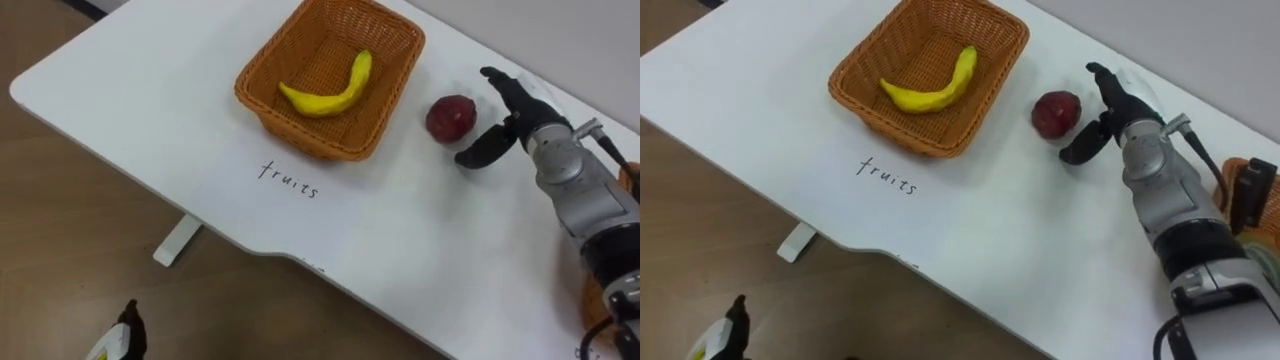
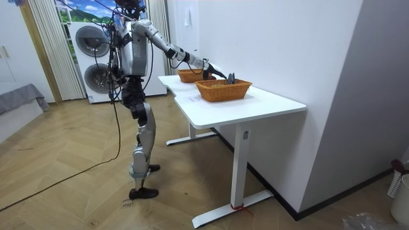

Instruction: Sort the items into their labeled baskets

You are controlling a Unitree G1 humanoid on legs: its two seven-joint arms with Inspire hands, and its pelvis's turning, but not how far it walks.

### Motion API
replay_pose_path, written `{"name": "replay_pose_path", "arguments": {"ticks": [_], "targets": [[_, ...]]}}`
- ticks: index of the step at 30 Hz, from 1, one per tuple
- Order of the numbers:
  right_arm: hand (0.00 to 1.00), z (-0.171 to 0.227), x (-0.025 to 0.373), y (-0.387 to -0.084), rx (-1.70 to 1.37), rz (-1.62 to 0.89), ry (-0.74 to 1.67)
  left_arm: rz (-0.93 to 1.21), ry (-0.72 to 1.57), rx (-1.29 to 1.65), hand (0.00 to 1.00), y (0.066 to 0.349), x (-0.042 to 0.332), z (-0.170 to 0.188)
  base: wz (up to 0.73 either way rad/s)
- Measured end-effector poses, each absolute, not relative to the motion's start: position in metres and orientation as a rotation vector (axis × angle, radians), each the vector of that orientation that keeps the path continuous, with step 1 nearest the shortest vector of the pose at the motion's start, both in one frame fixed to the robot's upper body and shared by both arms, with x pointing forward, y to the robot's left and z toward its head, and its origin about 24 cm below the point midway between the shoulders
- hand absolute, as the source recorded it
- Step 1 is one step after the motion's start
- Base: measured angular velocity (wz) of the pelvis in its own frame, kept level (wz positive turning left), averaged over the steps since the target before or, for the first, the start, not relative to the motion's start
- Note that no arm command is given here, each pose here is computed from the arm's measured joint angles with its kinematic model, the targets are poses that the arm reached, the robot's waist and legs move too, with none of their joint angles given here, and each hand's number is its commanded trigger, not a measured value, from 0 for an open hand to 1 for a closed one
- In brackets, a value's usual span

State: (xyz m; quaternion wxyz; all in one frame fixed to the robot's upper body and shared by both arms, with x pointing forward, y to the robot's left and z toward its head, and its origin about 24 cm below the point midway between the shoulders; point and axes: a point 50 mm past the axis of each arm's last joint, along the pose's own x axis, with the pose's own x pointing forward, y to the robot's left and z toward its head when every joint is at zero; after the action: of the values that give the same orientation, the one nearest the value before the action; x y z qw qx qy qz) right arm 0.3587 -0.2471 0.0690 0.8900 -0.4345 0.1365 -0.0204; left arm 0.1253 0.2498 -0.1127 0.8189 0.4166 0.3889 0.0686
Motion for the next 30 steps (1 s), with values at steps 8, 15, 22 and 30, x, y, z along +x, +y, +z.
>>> {"name": "replay_pose_path", "arguments": {"ticks": [8,15,22,30], "targets": [[0.00,0.069,0.360,-0.251,-0.893,-0.066,0.298,0.140,0.836,0.893,0.00,0.250,0.126,-0.114,0.00],[0.00,0.077,0.368,-0.241,-0.915,-0.057,0.264,0.117,0.859,0.897,0.00,0.248,0.123,-0.118,-0.03],[0.00,0.078,0.373,-0.236,-0.964,-0.028,0.275,0.114,0.878,0.901,0.00,0.249,0.122,-0.121,0.00],[0.00,0.077,0.373,-0.235,-0.974,-0.019,0.276,0.096,0.865,0.914,0.00,0.247,0.128,-0.121,0.01]]}}
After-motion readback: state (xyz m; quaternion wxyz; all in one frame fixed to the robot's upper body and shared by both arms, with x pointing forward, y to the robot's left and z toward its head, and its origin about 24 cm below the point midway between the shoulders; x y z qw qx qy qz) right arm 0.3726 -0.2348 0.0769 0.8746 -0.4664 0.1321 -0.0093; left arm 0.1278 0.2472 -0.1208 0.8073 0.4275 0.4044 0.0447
